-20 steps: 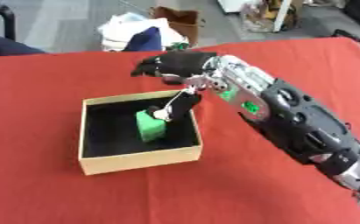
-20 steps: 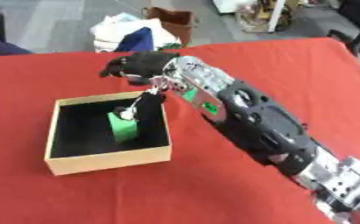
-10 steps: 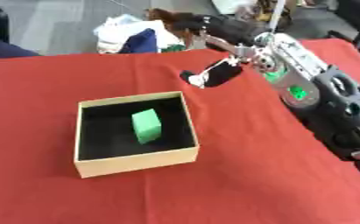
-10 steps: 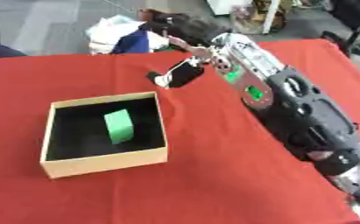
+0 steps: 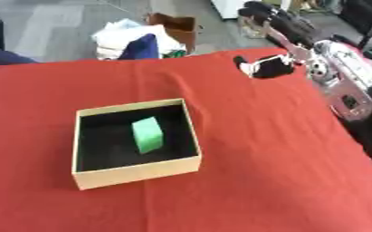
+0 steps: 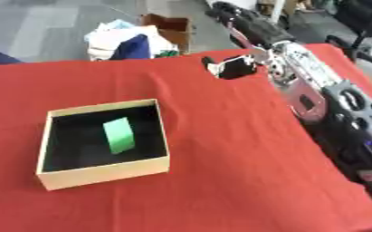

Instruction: Pick up objects on the table and place them in the box.

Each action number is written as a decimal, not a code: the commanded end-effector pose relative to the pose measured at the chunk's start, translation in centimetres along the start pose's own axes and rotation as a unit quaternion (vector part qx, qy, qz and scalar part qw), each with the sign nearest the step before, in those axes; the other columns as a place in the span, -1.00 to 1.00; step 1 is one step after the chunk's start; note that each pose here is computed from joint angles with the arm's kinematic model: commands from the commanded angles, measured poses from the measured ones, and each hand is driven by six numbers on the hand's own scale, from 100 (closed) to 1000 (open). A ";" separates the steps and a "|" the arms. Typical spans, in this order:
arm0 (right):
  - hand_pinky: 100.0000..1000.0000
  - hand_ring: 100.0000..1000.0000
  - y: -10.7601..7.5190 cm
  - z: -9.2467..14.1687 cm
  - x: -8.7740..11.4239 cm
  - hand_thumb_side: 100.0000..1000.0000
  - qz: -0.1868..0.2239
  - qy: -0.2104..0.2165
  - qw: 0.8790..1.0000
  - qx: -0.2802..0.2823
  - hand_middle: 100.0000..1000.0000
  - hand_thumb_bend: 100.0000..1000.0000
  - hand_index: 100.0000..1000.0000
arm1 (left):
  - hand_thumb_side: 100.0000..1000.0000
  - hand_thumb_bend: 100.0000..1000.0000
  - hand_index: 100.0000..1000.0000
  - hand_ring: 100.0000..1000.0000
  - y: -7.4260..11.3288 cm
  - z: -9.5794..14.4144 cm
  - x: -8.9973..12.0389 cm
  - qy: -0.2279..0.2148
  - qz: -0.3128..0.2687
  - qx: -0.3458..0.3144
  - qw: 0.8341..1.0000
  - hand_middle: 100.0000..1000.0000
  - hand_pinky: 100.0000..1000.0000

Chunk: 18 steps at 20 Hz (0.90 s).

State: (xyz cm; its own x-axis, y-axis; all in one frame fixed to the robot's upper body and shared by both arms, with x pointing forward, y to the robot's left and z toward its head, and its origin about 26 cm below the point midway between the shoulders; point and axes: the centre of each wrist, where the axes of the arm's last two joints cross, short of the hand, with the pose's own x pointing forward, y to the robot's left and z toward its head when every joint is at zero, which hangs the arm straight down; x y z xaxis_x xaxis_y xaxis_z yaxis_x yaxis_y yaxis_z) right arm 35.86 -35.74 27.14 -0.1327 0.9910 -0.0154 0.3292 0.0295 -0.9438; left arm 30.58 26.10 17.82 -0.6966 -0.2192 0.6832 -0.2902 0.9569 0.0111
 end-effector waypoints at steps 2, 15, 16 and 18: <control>0.62 0.92 -1.4 0.5 -1.7 -0.48 0.010 0.028 0.999 -0.029 1.00 -0.67 1.00 | -0.16 -1.00 0.50 0.23 0.5 -0.5 0.5 -0.014 -0.008 -0.001 1.000 0.19 0.16; 0.60 0.93 0.5 2.1 -3.3 -0.40 -0.009 0.060 0.998 -0.020 0.99 -0.65 1.00 | -0.15 -1.00 0.50 0.24 0.5 -0.4 0.5 -0.012 -0.008 -0.004 1.000 0.20 0.16; 0.60 0.93 0.6 2.1 -3.3 -0.40 -0.010 0.060 0.998 -0.018 0.99 -0.65 1.00 | -0.15 -1.00 0.50 0.24 0.5 -0.4 0.4 -0.012 -0.009 -0.005 1.000 0.20 0.16; 0.60 0.93 0.8 2.2 -3.3 -0.39 -0.012 0.060 0.998 -0.016 0.99 -0.64 1.00 | -0.15 -1.00 0.50 0.24 0.5 -0.4 0.4 -0.011 -0.008 -0.005 1.000 0.20 0.16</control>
State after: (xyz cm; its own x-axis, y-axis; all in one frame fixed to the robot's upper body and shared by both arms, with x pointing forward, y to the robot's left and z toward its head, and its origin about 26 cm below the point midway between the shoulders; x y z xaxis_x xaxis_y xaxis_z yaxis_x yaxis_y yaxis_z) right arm 34.84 -38.62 24.31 -0.0428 0.9964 0.0727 0.3280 0.0827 -0.9410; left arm 30.56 26.12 17.77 -0.6937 -0.2198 0.6859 -0.2892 0.9572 0.0142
